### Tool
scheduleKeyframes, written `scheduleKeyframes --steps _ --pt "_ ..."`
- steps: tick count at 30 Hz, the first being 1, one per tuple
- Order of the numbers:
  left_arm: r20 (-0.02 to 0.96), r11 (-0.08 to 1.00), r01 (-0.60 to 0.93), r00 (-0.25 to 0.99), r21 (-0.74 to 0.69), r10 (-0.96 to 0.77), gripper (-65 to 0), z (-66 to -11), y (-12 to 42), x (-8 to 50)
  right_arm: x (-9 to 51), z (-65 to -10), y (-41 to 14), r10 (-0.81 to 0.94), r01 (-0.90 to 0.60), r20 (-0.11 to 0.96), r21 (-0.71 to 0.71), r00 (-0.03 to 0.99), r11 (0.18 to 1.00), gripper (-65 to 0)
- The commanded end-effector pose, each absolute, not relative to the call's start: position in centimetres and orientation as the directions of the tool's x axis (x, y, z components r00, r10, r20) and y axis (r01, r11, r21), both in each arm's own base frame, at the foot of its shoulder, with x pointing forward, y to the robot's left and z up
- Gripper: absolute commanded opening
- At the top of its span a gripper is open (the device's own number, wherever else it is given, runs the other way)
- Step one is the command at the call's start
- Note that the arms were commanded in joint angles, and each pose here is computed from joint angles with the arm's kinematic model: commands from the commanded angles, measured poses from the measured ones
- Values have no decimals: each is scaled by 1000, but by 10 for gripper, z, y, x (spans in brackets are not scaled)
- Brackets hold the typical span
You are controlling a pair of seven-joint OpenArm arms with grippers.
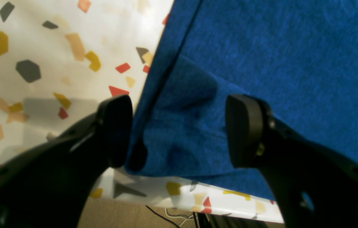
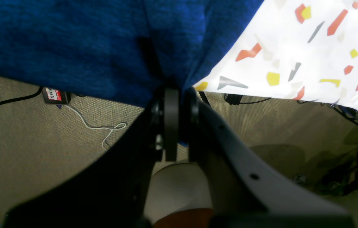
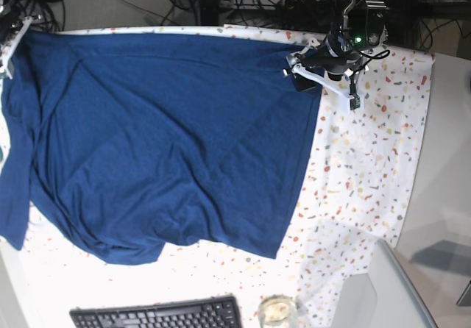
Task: Layout the t-shirt on the table in an organized manner, then fold the t-shirt properly
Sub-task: 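Adjust the shirt corner with the left gripper to straighten the edge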
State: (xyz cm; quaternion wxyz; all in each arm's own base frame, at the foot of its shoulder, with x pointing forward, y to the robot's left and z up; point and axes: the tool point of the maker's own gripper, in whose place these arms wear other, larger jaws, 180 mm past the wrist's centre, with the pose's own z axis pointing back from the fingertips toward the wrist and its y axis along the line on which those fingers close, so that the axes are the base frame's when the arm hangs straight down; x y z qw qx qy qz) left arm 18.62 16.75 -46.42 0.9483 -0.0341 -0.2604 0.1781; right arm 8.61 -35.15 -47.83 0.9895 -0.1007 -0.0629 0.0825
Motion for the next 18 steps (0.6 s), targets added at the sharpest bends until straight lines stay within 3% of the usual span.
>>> scheduleKeyframes --steps 1,7,13,18 --pt "500 934 -316 790 -164 355 -212 -459 167 191 90 -470 -363 186 -156 110 -242 976 958 -650" --pt "500 936 -307 792 -170 351 -216 -459 163 192 90 -470 -363 186 -156 110 -242 976 958 -650" --pt "436 945 -279 839 -169 326 -355 -480 146 178 90 -470 -363 186 -156 110 -242 976 958 -650" --pt "437 941 -289 833 -178 339 -426 -479 144 177 90 -470 -363 186 -156 110 -242 976 958 -650"
